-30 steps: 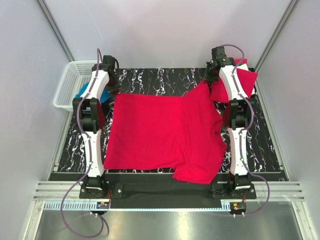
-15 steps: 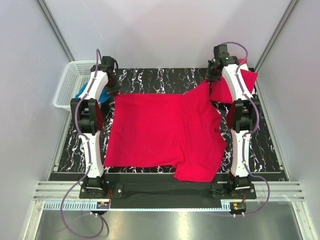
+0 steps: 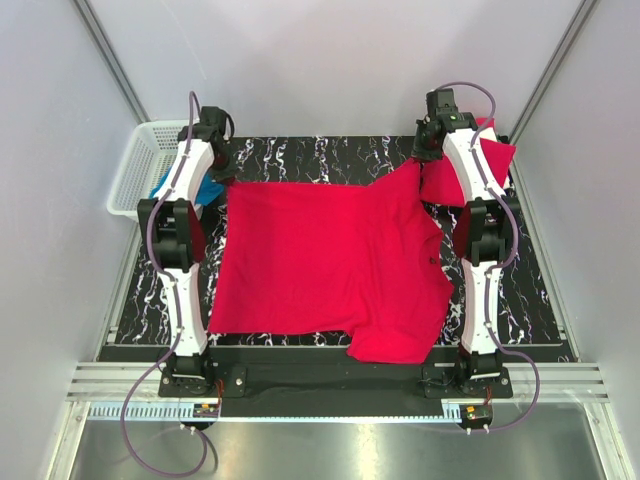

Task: Fold and stack the t-shirts
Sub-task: Fold the tshirt

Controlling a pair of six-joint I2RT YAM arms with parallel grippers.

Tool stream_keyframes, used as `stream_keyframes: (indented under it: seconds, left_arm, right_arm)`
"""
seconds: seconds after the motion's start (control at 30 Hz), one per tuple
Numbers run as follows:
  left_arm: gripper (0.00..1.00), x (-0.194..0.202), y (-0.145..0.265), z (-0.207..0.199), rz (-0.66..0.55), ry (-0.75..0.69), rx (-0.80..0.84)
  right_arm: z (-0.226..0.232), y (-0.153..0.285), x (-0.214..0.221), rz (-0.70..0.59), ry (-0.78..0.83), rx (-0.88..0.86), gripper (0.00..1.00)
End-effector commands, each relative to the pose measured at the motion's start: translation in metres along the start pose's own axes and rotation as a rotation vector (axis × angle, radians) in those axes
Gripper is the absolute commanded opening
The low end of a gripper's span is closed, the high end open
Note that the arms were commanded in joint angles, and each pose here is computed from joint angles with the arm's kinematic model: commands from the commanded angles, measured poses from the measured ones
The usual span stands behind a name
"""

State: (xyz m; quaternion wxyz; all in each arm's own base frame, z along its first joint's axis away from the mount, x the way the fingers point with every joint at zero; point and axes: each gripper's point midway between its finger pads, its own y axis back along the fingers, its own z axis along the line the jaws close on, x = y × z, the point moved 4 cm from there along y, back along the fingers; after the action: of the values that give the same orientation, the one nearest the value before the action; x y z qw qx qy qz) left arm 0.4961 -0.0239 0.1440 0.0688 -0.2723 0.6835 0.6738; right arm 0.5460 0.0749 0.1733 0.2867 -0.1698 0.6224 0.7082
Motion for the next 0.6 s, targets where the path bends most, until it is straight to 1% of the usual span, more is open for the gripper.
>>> stream_keyframes:
  seconds: [0.0,0.13,0.33,0.57]
  left_arm:
    - [0.0,-0.038,0.048,0.011,-0.174,0.023,-0.014]
    - [0.0,-0.041,0.058,0.023,-0.192,0.054,-0.034]
    - [0.0,-0.036,0.073,0.024,-0.202,0.058,-0.021]
    - [0.0,-0.023,0.063,0.02,-0.148,0.04,0.019]
  right_arm:
    - [0.001,0.046,-0.041,-0.164,0.017,0.017,0.0]
    - [0.0,0.057,-0.045,-0.182,0.012,0.015,0.0]
    - [0.003,0.08,-0.054,-0.223,0.006,-0.004,0.0]
    - [0.003,0.089,-0.052,-0.223,0.011,-0.01,0.0]
